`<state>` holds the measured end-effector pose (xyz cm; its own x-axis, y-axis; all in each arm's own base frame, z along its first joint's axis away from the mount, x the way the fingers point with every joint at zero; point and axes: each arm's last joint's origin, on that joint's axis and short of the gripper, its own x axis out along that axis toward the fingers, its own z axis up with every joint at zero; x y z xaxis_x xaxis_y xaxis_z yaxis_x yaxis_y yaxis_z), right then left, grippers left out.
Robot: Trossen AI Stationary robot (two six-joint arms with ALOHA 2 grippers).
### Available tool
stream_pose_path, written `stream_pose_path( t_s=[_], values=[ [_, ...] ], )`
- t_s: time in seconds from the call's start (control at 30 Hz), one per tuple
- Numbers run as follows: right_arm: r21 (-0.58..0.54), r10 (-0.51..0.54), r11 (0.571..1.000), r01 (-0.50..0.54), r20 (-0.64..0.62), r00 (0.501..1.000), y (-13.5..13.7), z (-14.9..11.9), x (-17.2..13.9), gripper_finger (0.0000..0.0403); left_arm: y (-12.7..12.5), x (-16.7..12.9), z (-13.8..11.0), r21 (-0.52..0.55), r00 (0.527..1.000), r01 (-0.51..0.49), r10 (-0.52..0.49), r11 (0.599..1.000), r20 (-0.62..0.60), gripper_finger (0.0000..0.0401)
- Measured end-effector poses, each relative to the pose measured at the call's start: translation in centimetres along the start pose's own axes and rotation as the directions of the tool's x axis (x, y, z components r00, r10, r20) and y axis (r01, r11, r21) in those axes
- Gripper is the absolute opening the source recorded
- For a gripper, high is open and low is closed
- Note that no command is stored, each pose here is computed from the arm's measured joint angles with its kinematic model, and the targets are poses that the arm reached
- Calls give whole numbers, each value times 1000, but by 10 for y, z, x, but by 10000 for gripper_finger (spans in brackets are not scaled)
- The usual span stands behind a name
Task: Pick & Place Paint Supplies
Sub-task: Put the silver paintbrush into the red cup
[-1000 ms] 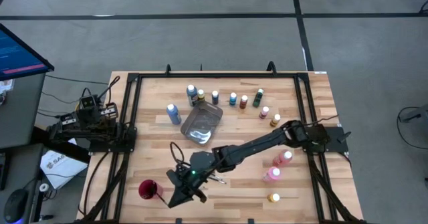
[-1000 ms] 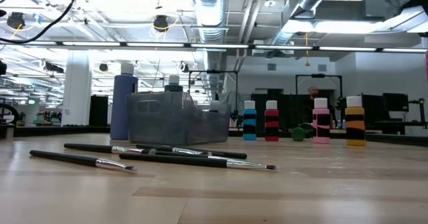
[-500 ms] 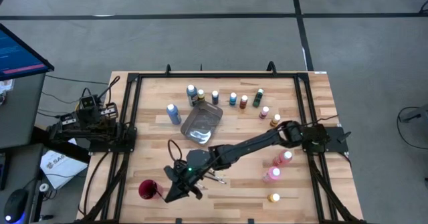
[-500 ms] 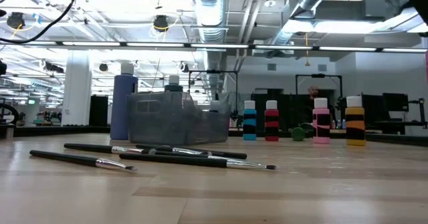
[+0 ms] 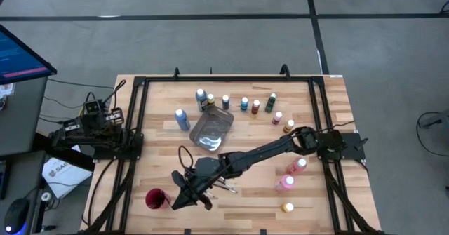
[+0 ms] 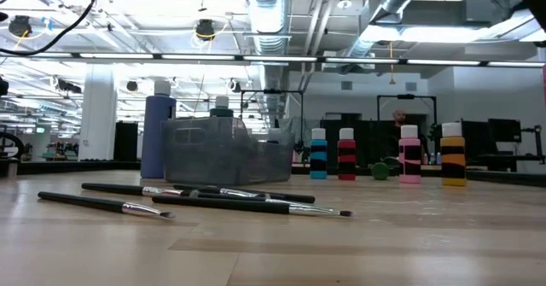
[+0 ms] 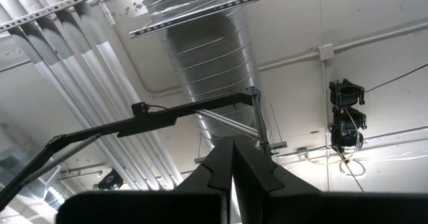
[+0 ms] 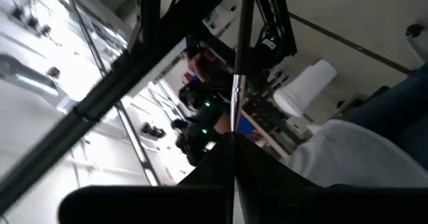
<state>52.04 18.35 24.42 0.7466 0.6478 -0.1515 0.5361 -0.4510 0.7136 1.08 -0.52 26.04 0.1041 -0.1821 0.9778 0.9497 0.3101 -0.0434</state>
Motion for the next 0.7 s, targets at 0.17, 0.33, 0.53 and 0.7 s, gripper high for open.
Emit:
stream_pose_path(
  t_s=[0.17, 0.33, 0.53, 0.7],
  values=[
    [14, 16, 1000, -17, 21, 1000, 0, 0, 0, 0, 0, 0, 0, 0, 1000, 1, -1, 1000, 0, 3],
    [71, 57, 996, -61, 61, 997, 2, 2, 0, 0, 0, 0, 0, 0, 1000, 0, 0, 1000, 0, 3],
    [69, 91, 993, -98, 100, 991, 4, 3, -1, 0, 0, 0, 0, 0, 1000, 0, 0, 1000, 0, 3],
    [72, 90, 993, -98, 100, 991, 3, 3, -1, 0, 0, 0, 0, -1, 1000, 0, 0, 1000, 0, 3]
  ],
)
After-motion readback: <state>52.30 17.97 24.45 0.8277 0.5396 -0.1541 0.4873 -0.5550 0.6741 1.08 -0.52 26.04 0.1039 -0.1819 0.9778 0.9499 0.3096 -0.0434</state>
